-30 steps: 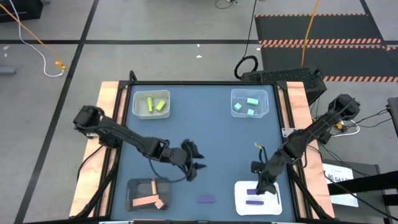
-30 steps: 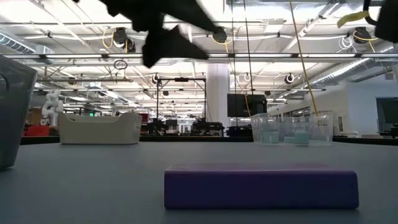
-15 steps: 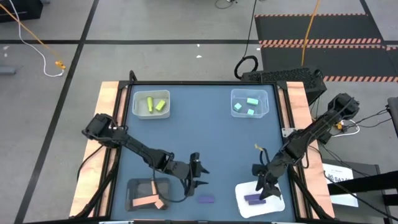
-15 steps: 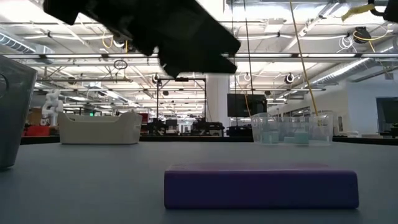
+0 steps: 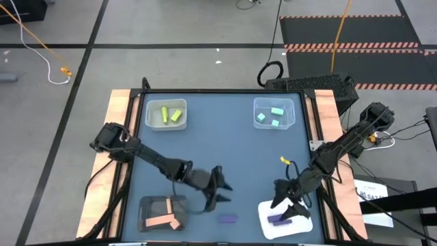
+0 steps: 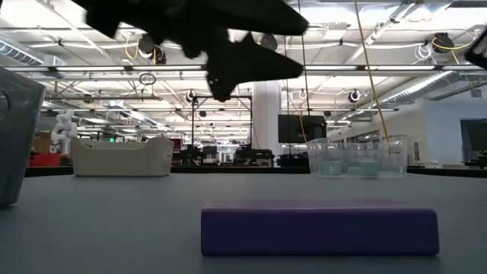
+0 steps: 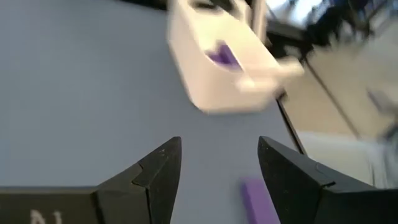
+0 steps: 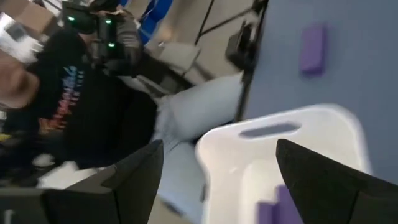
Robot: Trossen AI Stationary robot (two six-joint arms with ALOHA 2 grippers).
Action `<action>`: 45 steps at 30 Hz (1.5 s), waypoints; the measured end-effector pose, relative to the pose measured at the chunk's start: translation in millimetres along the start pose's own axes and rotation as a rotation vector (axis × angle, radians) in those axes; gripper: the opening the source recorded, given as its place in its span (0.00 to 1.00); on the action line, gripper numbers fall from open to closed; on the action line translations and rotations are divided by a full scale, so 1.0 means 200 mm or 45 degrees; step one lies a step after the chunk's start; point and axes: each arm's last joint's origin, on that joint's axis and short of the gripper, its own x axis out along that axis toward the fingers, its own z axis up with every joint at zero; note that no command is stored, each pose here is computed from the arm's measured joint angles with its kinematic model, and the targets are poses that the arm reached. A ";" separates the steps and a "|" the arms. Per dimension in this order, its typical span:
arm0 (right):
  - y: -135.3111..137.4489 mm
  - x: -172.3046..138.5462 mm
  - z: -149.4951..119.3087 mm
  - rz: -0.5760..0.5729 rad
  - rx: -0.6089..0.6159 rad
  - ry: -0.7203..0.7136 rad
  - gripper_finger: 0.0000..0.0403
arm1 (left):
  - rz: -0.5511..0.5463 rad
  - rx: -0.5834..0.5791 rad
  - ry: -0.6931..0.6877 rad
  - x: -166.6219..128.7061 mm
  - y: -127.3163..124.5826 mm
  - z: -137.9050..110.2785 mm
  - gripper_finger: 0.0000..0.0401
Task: Sort & place blocks by color
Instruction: Put the purple block into the white bin
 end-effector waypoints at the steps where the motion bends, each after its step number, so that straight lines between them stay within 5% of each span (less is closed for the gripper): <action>1: 0.00 0.00 0.00 -0.022 -0.046 -0.021 0.75 | -0.006 0.043 0.022 0.00 -0.04 -0.02 0.53; 7: -0.03 -0.01 0.04 -0.102 -0.241 -0.104 0.75 | 0.080 0.338 0.098 0.01 -0.22 -0.11 0.53; 21: -0.06 -0.02 0.10 -0.130 -0.295 -0.184 0.75 | 0.029 0.197 0.332 0.26 -0.33 -0.22 0.53; 29: -0.06 -0.02 0.10 -0.128 -0.293 -0.178 0.75 | 0.106 0.126 0.456 0.30 -0.28 -0.33 0.53; 37: -0.07 -0.02 0.09 -0.137 -0.291 -0.167 0.75 | 0.307 0.241 0.545 0.30 -0.27 -0.43 0.53; 45: -0.07 -0.02 0.09 -0.140 -0.290 -0.163 0.75 | 0.307 0.307 0.531 0.30 -0.26 -0.43 0.26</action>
